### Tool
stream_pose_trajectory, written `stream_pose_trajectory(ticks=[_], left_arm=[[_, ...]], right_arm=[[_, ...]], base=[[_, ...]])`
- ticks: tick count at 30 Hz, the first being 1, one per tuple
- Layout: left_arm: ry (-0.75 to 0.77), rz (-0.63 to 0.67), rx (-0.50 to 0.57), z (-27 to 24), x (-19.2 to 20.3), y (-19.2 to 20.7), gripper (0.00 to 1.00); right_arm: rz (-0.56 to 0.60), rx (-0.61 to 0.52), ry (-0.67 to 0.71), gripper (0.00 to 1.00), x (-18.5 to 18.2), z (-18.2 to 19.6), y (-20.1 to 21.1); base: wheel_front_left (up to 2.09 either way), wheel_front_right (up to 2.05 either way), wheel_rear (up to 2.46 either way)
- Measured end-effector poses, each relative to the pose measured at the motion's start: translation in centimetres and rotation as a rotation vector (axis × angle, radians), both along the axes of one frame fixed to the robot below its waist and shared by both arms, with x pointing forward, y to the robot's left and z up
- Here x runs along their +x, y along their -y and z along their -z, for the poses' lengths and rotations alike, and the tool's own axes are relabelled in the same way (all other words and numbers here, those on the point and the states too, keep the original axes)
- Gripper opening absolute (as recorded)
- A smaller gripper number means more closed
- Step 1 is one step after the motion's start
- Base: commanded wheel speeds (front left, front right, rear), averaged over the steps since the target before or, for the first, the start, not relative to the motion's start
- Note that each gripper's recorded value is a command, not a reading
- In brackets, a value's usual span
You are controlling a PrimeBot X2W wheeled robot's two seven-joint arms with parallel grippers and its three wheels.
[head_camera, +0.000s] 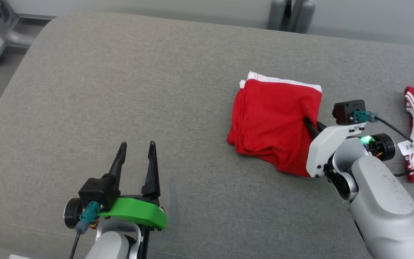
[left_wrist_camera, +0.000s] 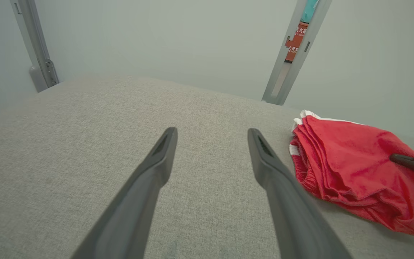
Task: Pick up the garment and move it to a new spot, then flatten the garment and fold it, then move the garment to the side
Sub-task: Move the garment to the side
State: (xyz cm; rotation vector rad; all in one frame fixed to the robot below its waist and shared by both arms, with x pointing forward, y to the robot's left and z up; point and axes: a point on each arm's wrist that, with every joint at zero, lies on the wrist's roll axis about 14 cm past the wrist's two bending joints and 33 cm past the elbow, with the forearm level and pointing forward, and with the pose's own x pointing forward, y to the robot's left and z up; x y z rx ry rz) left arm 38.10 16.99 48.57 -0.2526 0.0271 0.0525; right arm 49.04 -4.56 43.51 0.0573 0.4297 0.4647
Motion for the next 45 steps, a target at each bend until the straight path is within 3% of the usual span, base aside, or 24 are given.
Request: stream_pose_trajectory(ticks=[7,16,23,35,45], left_arm=[[-0.005,0.181,-0.008,0.2,2.1,5.9,1.0],[0.004,0.434,-0.024,0.2,4.3,14.3,1.0],[-0.014,0.557,-0.04,0.8,4.7,18.7,1.0],[-0.034,0.475,-0.038,1.7,5.1,16.0,1.0],[-0.048,0.398,-0.028,2.3,5.3,13.3,1.0]], right_arm=[[0.061,-0.072,0.026,0.0,-2.0,-1.5,6.0],[0.261,-0.091,0.027,0.0,-5.4,-2.1,14.0],[0.367,-0.114,0.037,0.0,-6.6,-2.5,17.9],[0.313,-0.281,0.061,0.0,-3.1,-3.8,20.1],[0.346,-0.486,0.037,0.0,0.1,-5.3,26.5]], base=[[0.0,0.0,0.0],[0.0,0.0,0.0],[0.0,0.0,0.0],[0.0,0.0,0.0],[0.0,0.0,0.0]])
